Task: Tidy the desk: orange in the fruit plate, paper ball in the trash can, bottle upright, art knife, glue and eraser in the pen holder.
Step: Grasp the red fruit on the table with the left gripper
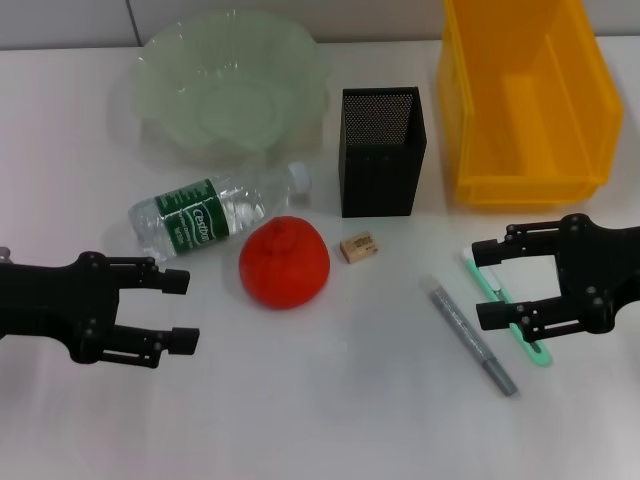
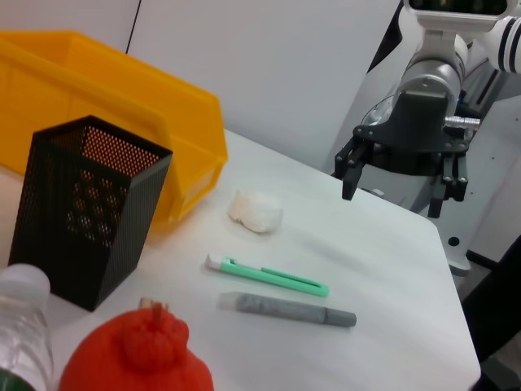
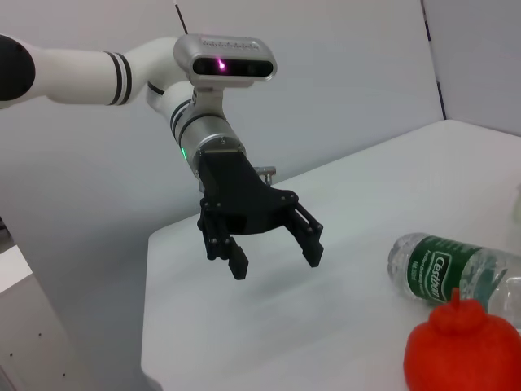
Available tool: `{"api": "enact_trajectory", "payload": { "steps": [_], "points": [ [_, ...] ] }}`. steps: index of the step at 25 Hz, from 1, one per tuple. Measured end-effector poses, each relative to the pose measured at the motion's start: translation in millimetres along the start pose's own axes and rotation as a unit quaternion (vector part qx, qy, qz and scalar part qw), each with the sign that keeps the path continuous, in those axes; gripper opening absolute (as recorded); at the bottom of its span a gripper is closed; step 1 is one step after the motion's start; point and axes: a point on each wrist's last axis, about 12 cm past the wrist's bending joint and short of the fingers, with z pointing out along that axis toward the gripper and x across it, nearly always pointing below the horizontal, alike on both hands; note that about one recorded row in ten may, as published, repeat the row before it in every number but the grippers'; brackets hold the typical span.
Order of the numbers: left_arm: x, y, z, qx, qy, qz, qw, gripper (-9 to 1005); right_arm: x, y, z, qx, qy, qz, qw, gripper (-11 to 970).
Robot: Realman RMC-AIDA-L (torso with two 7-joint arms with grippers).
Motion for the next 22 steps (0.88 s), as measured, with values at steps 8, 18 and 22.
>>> {"api": "enact_trajectory", "payload": {
  "steps": [8, 18, 22],
  "points": [
    [-13.4, 13.6, 22.4, -0.03, -0.006, 0.021, 0.999, 814, 8.7, 5.5, -15.1, 0.022, 0.007, 0.017, 1.0, 772],
    [-29.5, 31.0, 61.5, -0.078, -0.012, 0.064, 0.995, 815, 7.6, 11.1, -36.9, 0.056, 0.026, 0.03, 0.998, 773],
    [-27.4, 36.3, 71.1, -0.093, -0.016, 0.071, 0.993, 815, 5.7, 10.4, -33.5, 0.05, 0.027, 0.033, 0.998, 773]
  ]
}}
